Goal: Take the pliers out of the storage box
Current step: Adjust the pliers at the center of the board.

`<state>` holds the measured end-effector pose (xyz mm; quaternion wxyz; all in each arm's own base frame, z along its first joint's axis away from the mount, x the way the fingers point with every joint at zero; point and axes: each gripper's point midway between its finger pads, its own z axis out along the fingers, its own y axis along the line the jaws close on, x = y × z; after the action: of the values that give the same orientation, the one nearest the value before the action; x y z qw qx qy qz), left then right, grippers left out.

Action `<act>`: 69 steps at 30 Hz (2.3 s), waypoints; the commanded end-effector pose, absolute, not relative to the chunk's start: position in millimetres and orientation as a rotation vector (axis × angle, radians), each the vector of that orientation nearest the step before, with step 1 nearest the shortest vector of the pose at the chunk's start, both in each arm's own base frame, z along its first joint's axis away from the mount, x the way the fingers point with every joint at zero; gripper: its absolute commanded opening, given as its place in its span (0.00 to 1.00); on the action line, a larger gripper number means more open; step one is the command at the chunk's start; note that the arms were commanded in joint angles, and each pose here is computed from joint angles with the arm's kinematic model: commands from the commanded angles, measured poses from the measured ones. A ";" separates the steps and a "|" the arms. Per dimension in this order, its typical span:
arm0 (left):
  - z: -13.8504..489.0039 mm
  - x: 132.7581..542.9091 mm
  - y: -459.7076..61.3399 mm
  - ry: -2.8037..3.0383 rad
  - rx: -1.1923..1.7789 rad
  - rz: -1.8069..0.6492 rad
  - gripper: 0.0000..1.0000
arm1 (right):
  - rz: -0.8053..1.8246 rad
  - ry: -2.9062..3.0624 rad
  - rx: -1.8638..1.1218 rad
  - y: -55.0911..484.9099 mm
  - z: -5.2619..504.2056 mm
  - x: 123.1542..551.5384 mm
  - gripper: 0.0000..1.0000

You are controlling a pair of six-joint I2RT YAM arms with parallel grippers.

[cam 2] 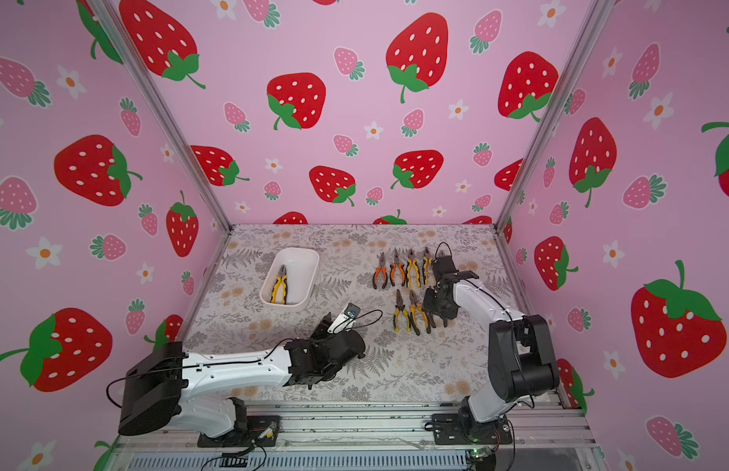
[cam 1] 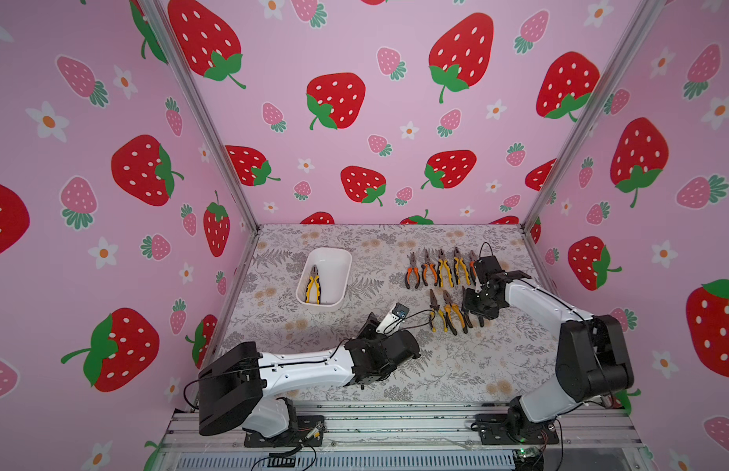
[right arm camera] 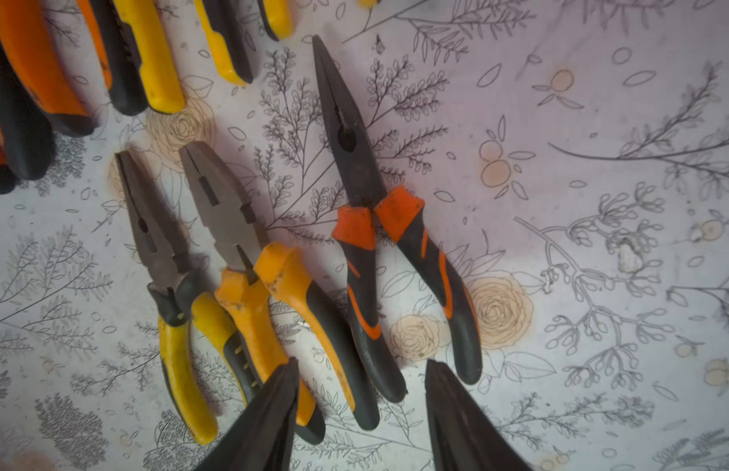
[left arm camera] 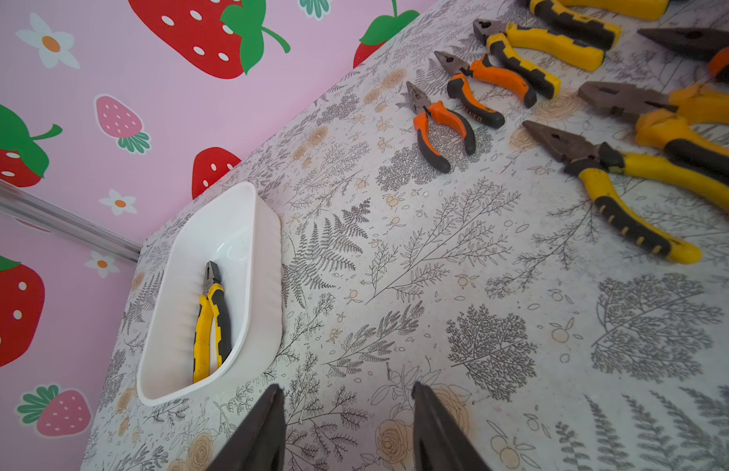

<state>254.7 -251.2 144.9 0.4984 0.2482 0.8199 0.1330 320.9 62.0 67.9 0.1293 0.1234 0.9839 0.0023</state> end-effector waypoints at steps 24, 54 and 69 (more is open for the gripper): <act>155.5 258.8 -256.9 1.975 0.587 0.318 0.51 | -0.146 2.939 0.427 35.2 35.7 339.7 0.78; 156.6 257.2 -253.8 1.973 0.579 0.306 0.51 | -0.222 2.894 0.501 7.5 40.6 318.8 0.59; 155.2 258.1 -255.1 1.976 0.584 0.314 0.51 | -0.111 2.952 0.373 22.9 27.6 334.5 0.60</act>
<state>255.2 -252.8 145.1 0.4978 0.2511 0.8193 0.1338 330.2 14.6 30.2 0.0853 0.1447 0.9842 -0.0558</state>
